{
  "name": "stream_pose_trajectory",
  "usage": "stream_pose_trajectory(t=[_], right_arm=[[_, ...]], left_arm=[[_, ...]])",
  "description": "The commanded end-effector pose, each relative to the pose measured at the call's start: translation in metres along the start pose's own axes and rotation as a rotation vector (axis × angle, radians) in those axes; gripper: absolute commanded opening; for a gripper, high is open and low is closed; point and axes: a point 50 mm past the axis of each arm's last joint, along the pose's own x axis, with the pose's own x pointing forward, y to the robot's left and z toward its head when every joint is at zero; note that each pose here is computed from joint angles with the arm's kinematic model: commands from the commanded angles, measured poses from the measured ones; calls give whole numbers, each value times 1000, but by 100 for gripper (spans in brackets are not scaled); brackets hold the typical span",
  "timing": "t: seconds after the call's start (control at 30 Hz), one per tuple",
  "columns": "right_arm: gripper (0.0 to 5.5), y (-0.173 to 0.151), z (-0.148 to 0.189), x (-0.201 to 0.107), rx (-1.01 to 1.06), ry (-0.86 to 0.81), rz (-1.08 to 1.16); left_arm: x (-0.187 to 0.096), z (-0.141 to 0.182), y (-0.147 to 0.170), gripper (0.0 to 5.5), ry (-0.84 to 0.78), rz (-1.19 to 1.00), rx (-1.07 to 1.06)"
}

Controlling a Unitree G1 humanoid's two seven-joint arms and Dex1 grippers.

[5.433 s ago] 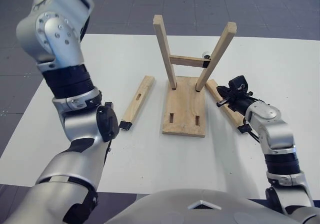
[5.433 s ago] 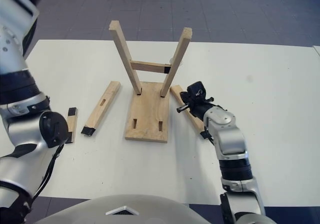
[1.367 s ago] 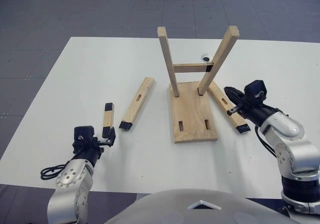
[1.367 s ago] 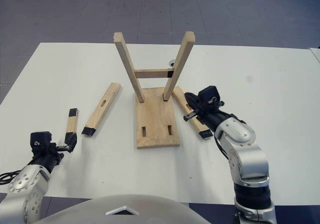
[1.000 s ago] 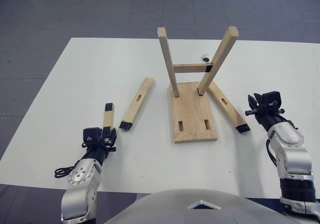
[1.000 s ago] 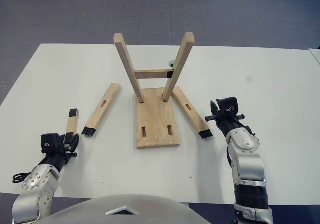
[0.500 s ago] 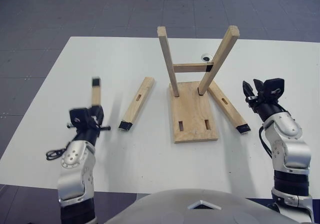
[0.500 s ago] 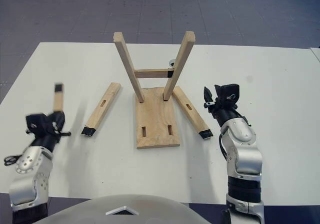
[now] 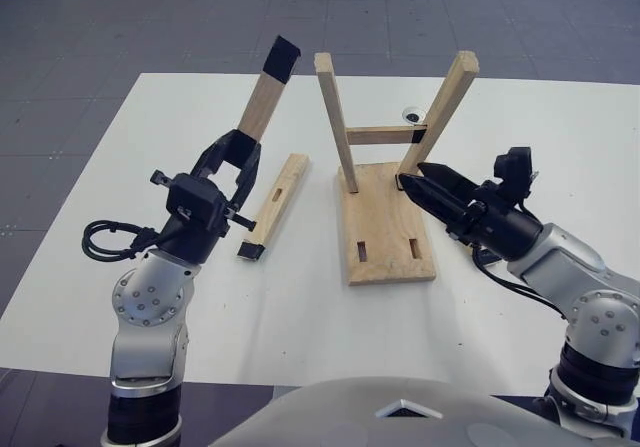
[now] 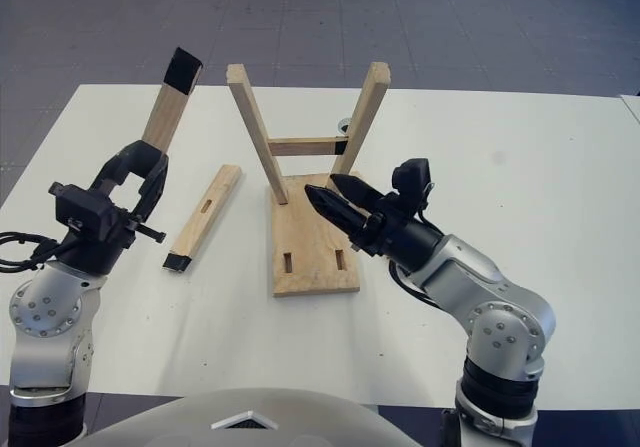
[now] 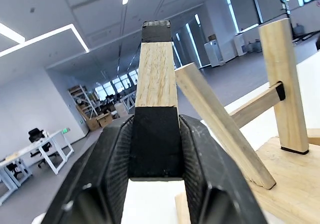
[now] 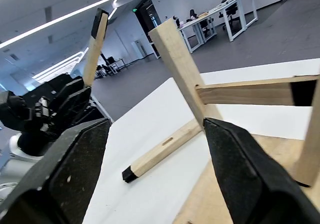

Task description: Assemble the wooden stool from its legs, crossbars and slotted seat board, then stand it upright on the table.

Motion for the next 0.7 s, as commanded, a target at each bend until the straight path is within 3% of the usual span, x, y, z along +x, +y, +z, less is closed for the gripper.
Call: stream_pose_trajectory(t=[0.03, 0.33, 0.6, 0.7], right_arm=[[342, 7, 1, 14, 116, -21, 88], [342, 11, 6, 47, 283, -47, 240], [342, 16, 14, 73, 414, -147, 322], [290, 12, 19, 78, 489, -205, 305]], left_arm=[[1, 3, -16, 131, -43, -92, -17], [8, 6, -48, 131, -88, -234, -184], [11, 6, -52, 131, -89, -241, -202], [12, 6, -52, 131, -90, -234, -201]])
